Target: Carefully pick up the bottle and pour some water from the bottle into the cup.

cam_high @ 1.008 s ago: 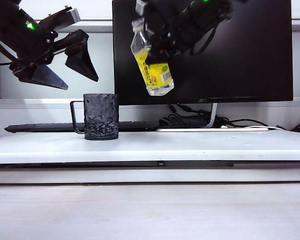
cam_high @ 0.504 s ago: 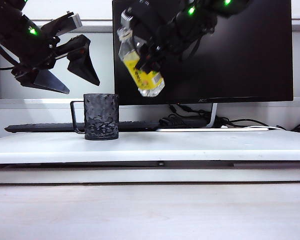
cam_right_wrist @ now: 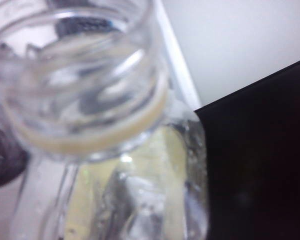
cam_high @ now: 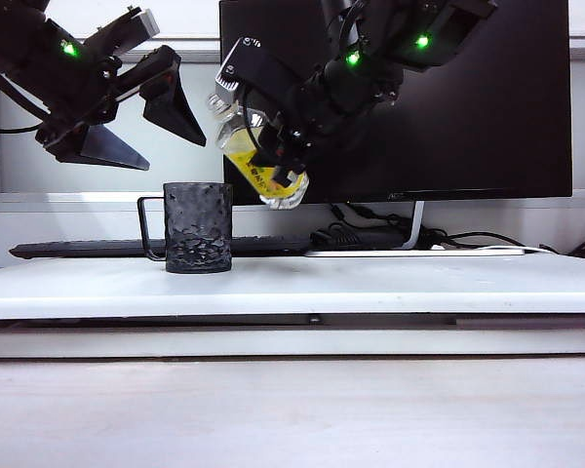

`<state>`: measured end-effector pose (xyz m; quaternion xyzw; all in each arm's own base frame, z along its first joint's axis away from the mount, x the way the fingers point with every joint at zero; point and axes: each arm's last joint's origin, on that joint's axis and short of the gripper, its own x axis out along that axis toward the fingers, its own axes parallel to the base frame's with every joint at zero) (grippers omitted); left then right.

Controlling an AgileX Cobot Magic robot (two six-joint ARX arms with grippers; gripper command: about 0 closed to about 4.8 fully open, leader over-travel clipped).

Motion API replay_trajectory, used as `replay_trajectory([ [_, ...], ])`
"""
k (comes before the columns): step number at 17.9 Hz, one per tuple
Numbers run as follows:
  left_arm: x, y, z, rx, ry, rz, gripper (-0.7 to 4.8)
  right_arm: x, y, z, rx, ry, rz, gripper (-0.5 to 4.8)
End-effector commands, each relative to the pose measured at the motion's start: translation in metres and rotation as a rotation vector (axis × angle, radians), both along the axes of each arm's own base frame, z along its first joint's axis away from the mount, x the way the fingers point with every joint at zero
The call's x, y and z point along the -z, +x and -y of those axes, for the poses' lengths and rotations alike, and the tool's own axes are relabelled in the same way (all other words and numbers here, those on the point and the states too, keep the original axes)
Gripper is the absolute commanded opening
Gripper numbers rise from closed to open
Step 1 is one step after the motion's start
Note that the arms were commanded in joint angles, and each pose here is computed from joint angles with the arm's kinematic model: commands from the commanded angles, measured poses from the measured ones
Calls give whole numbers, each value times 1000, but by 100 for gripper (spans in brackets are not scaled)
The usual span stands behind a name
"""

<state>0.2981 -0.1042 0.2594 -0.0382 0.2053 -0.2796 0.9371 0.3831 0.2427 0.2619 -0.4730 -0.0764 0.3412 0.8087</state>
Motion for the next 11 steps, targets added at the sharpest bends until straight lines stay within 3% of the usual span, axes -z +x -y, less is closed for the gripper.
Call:
replay_trajectory([
  [1,-2,0,1,15,-11,4,479,-11,1,-2,-14,-5,109,106],
  [7,2,-3,1,35,-4,-47,479,-7,5,-4,-36,-78,230,103],
  [11,6,-5,1,81,-8,-94,479,-10,6,-5,-25,-61,280,103],
])
